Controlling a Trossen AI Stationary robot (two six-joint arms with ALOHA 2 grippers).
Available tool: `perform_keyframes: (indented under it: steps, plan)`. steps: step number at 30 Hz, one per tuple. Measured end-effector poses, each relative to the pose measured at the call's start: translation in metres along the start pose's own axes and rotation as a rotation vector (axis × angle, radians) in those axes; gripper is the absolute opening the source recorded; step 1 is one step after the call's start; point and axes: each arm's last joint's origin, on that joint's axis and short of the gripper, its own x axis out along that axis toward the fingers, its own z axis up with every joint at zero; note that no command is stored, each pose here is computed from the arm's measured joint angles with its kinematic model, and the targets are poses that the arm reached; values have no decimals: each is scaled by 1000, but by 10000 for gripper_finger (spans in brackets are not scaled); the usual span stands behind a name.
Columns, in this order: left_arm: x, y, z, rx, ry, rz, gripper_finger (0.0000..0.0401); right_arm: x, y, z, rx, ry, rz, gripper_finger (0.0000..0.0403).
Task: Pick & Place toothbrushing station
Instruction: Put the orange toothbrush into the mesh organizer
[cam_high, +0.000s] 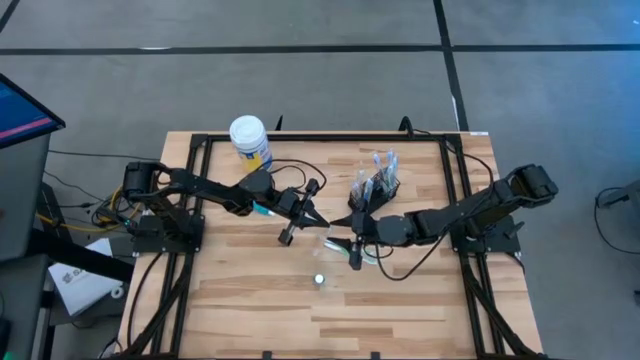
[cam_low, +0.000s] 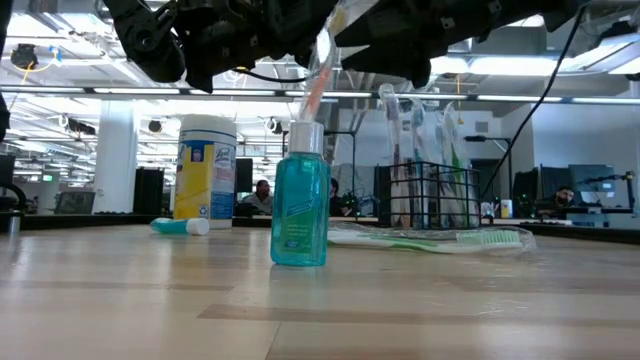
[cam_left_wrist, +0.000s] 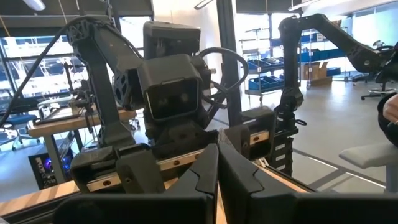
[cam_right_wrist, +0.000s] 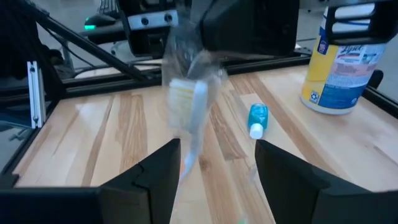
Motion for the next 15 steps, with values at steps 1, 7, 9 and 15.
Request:
perform_keyframes:
  steps: [1,7,9,15]
  plan:
    - [0,0,0,6,0,0,0,0,0,1,4,-9,2,198]
    - [0,0,0,11,1,1,0,0,0,2,11,-23,5,198]
    - [0,0,0,14,1,2,0,0,-1,3,12,-25,2,198]
    - [0,0,0,18,2,10,0,0,0,5,24,-49,8,198]
